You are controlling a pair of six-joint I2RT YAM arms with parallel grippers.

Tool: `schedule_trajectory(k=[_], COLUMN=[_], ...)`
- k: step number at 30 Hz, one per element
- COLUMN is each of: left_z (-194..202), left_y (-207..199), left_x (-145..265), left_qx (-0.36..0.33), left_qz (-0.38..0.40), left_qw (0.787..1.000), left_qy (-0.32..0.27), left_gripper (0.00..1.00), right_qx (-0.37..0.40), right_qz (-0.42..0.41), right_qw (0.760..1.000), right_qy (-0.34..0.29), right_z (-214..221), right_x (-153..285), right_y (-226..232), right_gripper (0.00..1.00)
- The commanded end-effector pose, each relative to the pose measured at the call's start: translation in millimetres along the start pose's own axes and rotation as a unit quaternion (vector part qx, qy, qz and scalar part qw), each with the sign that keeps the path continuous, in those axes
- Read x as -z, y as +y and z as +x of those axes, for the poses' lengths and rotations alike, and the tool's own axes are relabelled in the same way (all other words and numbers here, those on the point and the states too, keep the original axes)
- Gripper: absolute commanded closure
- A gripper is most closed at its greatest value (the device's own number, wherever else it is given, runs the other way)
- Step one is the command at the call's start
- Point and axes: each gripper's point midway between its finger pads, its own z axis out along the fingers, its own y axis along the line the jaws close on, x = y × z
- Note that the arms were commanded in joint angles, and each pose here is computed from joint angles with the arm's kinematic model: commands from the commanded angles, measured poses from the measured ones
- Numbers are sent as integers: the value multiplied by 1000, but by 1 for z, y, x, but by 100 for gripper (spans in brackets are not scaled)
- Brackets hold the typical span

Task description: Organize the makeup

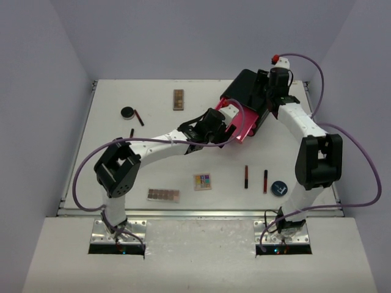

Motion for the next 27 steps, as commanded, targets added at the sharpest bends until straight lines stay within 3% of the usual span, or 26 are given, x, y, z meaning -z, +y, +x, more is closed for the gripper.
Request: schedule_trajectory(k=[1, 6, 15, 20, 22, 27], left_z=[-46, -57, -73, -54, -33, 45], left_y=[15, 27, 48, 139, 192, 254], left_x=[44, 72, 111, 132, 141, 142], left_qx=[23, 23, 23, 86, 108, 126], left_qz=[-4, -15, -31, -45, -88, -115], left_qw=[999, 998, 997, 995, 990, 985], left_qy=[-49, -55, -66, -28, -16, 38], left_gripper=[27, 20, 17, 22, 24, 19], right_qx=[11, 15, 23, 23, 21, 16], right_qz=[-23, -63, -87, -121, -136, -172], right_qw=[999, 997, 995, 992, 990, 985], right_qy=[43, 30, 35, 14, 12, 13], right_z=[16, -1, -12, -24, -27, -25], right_x=[21, 39, 52, 78, 89, 113], right_y=[3, 18, 27, 36, 39, 50], right_gripper=[29, 28, 26, 25, 25, 24])
